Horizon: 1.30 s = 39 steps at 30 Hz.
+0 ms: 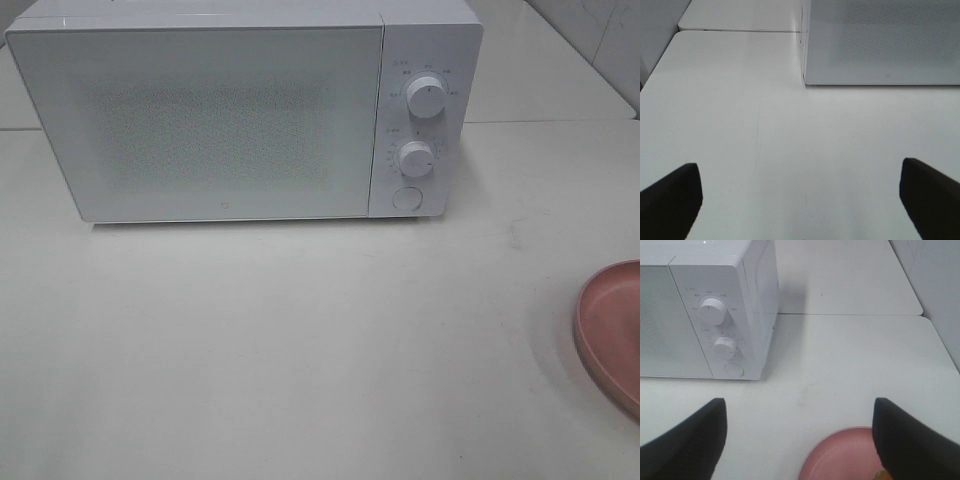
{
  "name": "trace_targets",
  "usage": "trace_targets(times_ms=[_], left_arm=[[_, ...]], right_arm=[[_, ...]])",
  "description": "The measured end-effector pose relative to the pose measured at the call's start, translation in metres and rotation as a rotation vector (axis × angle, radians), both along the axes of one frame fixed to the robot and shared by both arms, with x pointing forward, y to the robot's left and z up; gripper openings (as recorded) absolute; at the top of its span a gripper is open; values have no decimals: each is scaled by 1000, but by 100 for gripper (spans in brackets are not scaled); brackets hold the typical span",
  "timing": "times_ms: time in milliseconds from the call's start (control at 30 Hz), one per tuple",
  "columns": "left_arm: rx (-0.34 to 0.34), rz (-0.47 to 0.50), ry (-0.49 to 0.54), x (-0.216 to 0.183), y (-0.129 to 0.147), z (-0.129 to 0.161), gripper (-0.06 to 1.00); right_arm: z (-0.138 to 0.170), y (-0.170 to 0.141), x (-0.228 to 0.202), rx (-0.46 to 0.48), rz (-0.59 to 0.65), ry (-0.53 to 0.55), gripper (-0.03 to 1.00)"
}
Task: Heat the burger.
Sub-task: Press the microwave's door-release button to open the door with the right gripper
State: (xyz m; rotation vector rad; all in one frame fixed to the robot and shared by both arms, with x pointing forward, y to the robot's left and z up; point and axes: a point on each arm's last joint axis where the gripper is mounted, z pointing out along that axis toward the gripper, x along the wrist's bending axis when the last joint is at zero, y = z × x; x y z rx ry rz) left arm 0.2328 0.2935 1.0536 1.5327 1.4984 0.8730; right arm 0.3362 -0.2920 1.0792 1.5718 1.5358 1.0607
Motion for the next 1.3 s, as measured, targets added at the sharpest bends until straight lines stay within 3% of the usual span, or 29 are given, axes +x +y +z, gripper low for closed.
trace_targets(times_ms=[833, 1067, 1300], left_arm=[[0, 0, 0, 0, 0, 0, 100], [0, 0, 0, 0, 0, 0, 100], [0, 0, 0, 0, 0, 0, 100]], right_arm=[[-41, 1, 91, -7, -24, 142, 76], [-52, 1, 105, 3, -36, 150, 76], [-80, -1, 108, 1, -53, 76, 76]])
